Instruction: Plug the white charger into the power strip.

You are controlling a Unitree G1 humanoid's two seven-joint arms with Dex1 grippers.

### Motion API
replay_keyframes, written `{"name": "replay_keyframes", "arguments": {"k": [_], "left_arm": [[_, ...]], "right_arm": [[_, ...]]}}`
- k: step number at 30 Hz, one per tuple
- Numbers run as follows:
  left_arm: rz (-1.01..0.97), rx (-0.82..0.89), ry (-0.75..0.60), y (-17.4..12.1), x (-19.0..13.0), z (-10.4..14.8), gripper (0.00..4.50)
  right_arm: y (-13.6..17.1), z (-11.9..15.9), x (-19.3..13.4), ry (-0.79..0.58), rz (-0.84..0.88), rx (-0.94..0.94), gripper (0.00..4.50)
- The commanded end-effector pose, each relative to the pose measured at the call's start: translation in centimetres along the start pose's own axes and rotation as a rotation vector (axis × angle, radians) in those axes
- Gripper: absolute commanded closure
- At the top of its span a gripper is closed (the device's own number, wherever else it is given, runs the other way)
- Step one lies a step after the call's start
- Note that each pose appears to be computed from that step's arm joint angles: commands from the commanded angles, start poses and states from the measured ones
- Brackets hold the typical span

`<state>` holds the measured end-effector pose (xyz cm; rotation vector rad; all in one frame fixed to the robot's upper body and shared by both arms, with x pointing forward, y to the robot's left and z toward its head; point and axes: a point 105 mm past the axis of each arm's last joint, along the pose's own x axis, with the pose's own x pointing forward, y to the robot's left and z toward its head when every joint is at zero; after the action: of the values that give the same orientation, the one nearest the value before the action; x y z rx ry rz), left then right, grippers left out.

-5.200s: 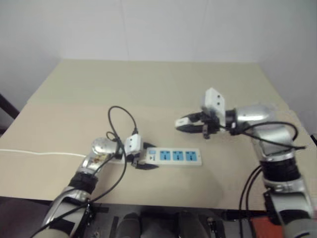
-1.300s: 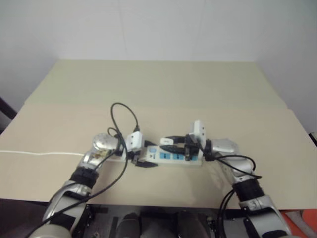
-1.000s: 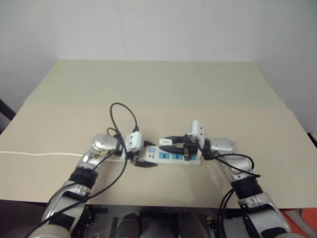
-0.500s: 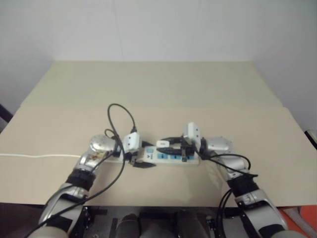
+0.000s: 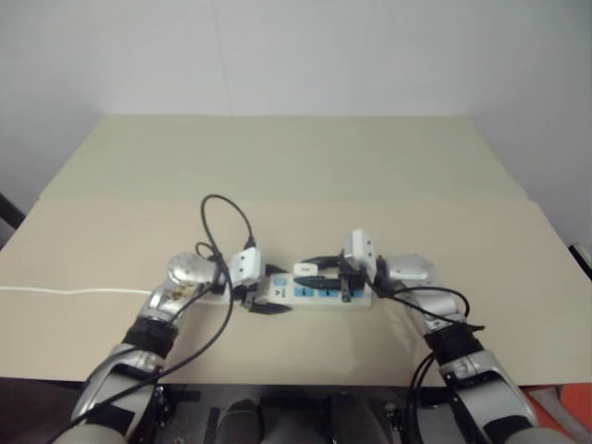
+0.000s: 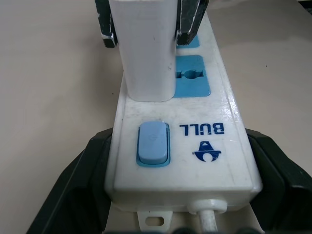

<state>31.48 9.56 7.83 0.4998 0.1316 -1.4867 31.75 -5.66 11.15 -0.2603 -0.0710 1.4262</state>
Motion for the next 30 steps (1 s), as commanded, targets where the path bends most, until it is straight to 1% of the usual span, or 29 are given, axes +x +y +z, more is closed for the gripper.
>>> {"name": "replay_keyframes", "arguments": {"k": [1, 4, 6, 7, 9, 10, 11, 13, 14, 18, 23, 26, 28, 29, 30], "left_arm": [[0.017, 0.034, 0.023, 0.4, -1.1, 0.2, 1.19], [0.015, 0.034, 0.022, 0.4, -1.0, 0.2, 1.19], [0.015, 0.034, 0.021, 0.4, -1.0, 0.2, 1.19], [0.015, 0.034, 0.020, 0.4, -1.0, 0.2, 1.19], [0.014, 0.034, 0.020, 0.4, -0.9, 0.2, 1.19], [0.013, 0.034, 0.019, 0.4, -0.9, 0.3, 1.19], [0.012, 0.033, 0.019, 0.3, -0.8, 0.3, 1.19], [0.011, 0.034, 0.018, 0.3, -0.8, 0.3, 1.19], [0.011, 0.033, 0.017, 0.3, -0.8, 0.3, 1.19], [0.014, 0.032, 0.014, 0.4, -0.7, 0.4, 1.19], [0.009, 0.009, 0.019, 0.4, -0.4, 0.3, 1.19], [0.016, 0.005, 0.012, 0.5, -0.1, 0.4, 1.19], [0.027, 0.012, 0.001, 0.7, 0.1, 0.6, 0.47], [0.025, 0.011, -0.003, 0.8, 0.1, 0.7, 0.19], [0.022, 0.018, -0.010, 0.8, 0.1, 0.8, 0.03]], "right_arm": [[0.2, -4.2, -2.0, 0.169, -0.047, 0.102, 3.35], [0.2, -3.5, -1.5, 0.148, -0.034, 0.096, 3.35], [0.3, -3.2, -1.3, 0.138, -0.023, 0.101, 2.62], [0.3, -3.1, -1.2, 0.136, -0.017, 0.105, 2.37], [0.4, -3.0, -1.1, 0.132, -0.015, 0.104, 1.72], [0.4, -2.9, -1.0, 0.133, -0.015, 0.101, 1.25], [0.4, -2.9, -1.0, 0.133, -0.018, 0.096, 0.95], [0.4, -2.9, -0.9, 0.134, -0.015, 0.098, 0.14], [0.5, -2.9, -0.9, 0.135, -0.012, 0.099, 0.03], [0.2, -2.4, -1.3, 0.126, -0.022, 0.103, 0.03], [-0.5, -0.5, -2.8, 0.099, -0.041, 0.094, 0.03], [-0.6, 0.7, -4.3, 0.083, -0.058, 0.095, 0.03], [-0.2, 1.3, -5.4, 0.085, -0.061, 0.090, 0.00], [0.0, 1.5, -5.8, 0.088, -0.061, 0.087, 0.00], [0.1, 1.7, -6.2, 0.090, -0.066, 0.084, 0.00]]}}
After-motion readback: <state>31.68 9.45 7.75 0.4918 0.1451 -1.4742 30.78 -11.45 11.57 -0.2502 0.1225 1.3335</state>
